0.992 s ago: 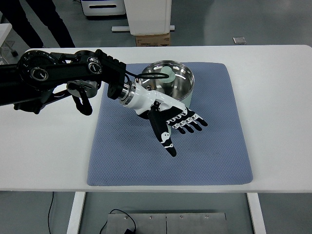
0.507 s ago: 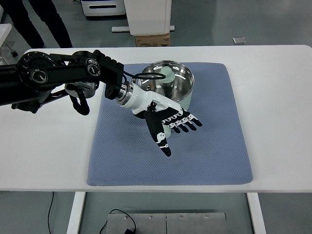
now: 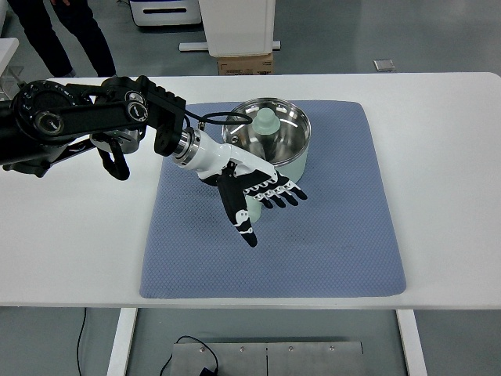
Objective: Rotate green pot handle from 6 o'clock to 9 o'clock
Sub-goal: 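Push the pan handle with the left hand, rotating it toward the left arm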
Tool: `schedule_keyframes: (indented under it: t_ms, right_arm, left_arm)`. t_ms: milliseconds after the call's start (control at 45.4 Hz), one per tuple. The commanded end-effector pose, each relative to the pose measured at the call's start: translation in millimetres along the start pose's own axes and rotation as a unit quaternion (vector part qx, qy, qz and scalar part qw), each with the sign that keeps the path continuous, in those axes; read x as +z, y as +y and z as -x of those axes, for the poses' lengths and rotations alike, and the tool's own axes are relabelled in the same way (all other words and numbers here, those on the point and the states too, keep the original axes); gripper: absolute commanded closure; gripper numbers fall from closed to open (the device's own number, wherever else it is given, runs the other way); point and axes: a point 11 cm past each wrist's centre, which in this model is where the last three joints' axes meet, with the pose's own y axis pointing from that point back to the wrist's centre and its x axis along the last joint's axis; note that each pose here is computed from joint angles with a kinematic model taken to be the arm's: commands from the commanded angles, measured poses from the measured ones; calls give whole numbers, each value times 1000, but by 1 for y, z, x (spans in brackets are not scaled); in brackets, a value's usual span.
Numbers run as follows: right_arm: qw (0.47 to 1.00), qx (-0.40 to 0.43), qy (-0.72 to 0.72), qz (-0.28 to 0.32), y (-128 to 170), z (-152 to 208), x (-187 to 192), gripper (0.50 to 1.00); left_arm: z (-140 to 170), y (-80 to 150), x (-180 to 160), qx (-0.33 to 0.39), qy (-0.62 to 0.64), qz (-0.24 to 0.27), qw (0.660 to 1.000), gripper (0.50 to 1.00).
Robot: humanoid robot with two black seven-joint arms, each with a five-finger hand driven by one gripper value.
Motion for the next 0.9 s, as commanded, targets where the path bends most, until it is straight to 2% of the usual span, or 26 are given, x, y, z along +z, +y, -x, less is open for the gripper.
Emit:
schedule_keyframes:
  t_ms: [0, 882]
  right_arm:
    - [1000, 0, 0, 0, 0, 0, 0, 500]
    - [1000, 0, 0, 0, 0, 0, 0, 500]
  left_arm:
    - [-3, 4, -2, 5, -2, -5, 1000, 500]
    - [-17, 39, -32, 41, -6, -53, 998, 500]
